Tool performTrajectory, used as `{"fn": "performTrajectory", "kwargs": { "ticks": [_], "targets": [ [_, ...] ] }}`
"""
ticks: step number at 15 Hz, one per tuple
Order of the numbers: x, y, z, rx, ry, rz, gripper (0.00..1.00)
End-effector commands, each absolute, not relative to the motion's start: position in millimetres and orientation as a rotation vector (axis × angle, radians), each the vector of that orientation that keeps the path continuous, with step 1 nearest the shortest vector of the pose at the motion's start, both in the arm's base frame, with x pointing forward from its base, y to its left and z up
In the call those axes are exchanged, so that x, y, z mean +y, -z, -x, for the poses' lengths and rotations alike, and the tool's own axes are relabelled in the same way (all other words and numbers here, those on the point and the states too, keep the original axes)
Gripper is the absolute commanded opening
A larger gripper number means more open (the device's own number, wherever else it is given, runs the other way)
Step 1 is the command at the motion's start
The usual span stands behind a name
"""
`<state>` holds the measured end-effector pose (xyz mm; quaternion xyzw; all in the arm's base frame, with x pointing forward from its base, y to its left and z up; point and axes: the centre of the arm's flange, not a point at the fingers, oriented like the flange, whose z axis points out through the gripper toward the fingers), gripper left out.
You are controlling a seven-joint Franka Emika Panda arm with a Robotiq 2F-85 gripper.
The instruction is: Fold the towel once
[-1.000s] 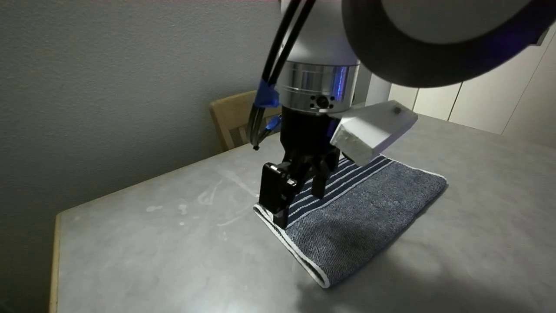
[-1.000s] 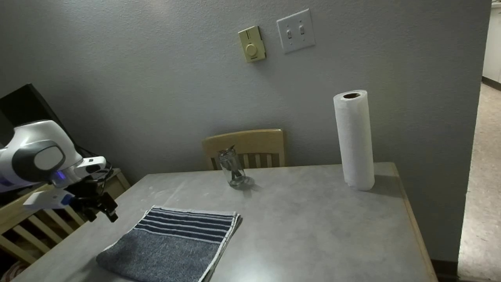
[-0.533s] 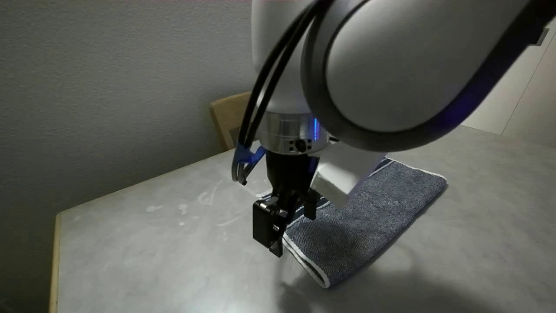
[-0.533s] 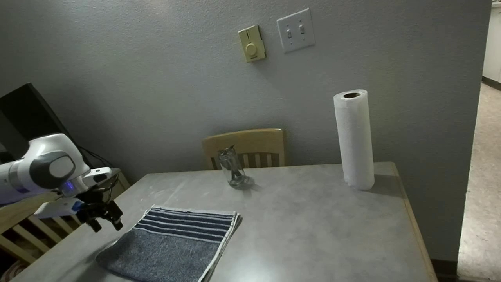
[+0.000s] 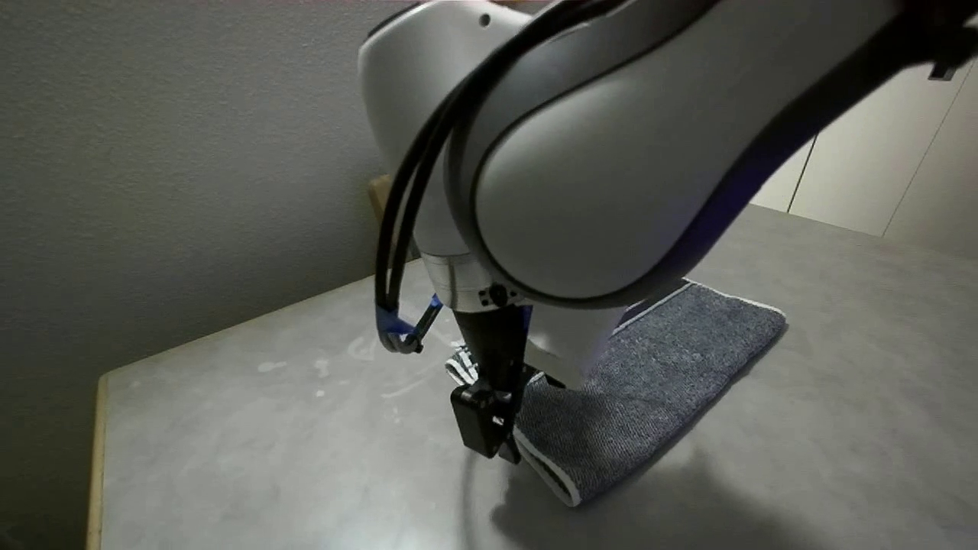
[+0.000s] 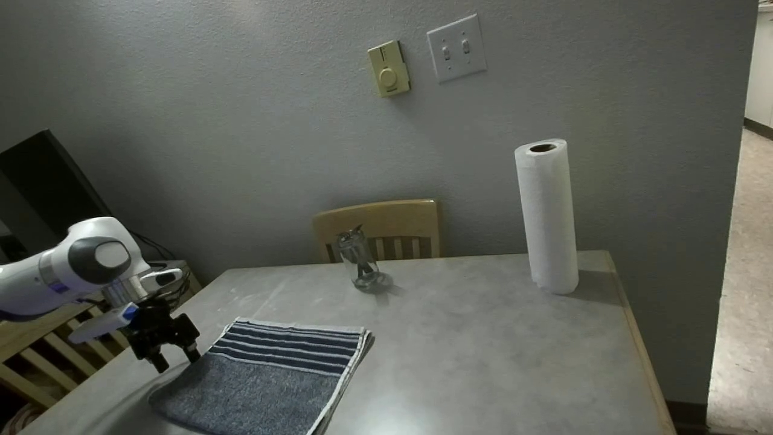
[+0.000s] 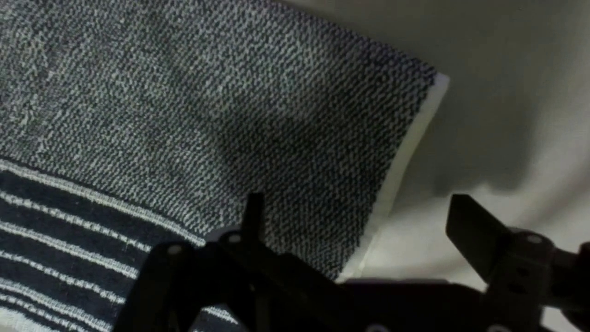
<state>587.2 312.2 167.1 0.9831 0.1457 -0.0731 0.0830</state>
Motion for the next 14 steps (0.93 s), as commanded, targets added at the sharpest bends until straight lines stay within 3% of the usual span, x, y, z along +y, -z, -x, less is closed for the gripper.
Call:
{"fn": "performTrajectory", "kwargs": {
  "ticks": [1,14],
  "targets": [
    [320.8,-169.8,-601.8,0.435,0.269,-2.840,1.00],
    [320.0,-148.7,-613.7,0.269,0.091,-2.787,1.00]
  ]
}}
